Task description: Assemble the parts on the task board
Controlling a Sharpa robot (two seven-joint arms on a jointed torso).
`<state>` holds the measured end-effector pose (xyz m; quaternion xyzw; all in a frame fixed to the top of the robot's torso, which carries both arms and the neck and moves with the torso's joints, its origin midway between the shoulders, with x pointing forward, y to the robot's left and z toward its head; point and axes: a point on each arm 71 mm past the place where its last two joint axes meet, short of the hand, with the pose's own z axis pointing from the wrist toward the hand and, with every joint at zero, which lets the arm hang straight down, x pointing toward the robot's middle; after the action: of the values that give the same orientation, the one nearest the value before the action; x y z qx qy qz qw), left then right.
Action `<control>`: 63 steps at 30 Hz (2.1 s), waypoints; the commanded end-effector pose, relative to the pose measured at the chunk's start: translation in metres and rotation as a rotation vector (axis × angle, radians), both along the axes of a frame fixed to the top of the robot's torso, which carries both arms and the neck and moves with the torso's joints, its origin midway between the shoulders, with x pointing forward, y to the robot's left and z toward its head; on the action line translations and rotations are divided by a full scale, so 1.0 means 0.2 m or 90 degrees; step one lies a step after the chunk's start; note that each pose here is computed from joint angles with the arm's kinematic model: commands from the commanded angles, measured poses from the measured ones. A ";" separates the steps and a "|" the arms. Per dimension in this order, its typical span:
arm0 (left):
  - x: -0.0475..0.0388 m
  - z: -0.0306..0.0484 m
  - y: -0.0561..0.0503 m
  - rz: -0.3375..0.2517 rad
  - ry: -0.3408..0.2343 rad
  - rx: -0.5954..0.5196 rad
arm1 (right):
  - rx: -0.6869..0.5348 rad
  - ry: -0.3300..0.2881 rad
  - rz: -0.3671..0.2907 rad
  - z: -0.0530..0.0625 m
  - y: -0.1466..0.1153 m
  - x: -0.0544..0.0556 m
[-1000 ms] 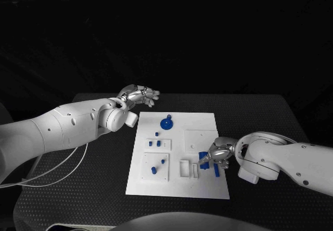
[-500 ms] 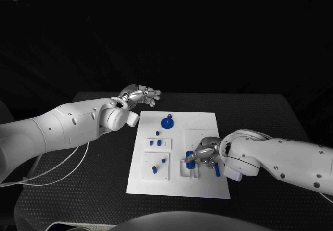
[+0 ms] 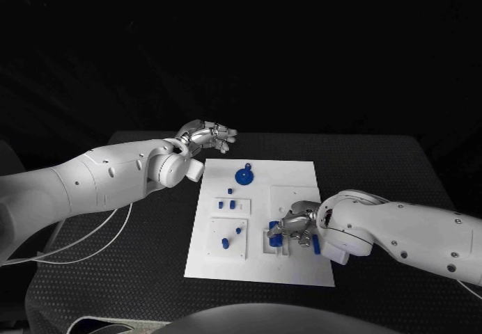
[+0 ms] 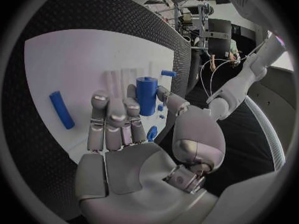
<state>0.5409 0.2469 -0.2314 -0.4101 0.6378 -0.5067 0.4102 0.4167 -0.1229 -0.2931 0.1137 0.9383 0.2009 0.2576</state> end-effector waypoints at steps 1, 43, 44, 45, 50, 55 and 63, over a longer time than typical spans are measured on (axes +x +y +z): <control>-0.002 0.005 -0.01 -0.009 -0.001 -0.008 | -0.005 0.013 0.013 -0.01 0.00 -0.01; -0.006 0.008 -0.01 -0.017 -0.001 -0.012 | -0.025 0.020 0.037 -0.09 0.02 -0.02; -0.006 0.008 -0.01 -0.016 -0.001 -0.012 | -0.025 0.019 0.036 -0.09 0.02 -0.02; -0.006 0.008 -0.01 -0.015 -0.001 -0.011 | -0.026 0.018 0.036 -0.09 0.02 -0.02; -0.005 0.008 -0.01 -0.015 -0.001 -0.011 | -0.026 0.017 0.036 -0.09 0.02 -0.02; -0.006 0.008 -0.01 -0.017 0.000 -0.012 | -0.027 0.016 0.036 -0.09 0.02 -0.02; -0.005 0.008 -0.01 -0.016 0.000 -0.012 | -0.030 0.016 0.039 -0.09 0.02 -0.02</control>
<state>0.5399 0.2483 -0.2312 -0.4087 0.6396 -0.5095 0.4054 0.4164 -0.1191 -0.3074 0.0935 0.9441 0.1922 0.2508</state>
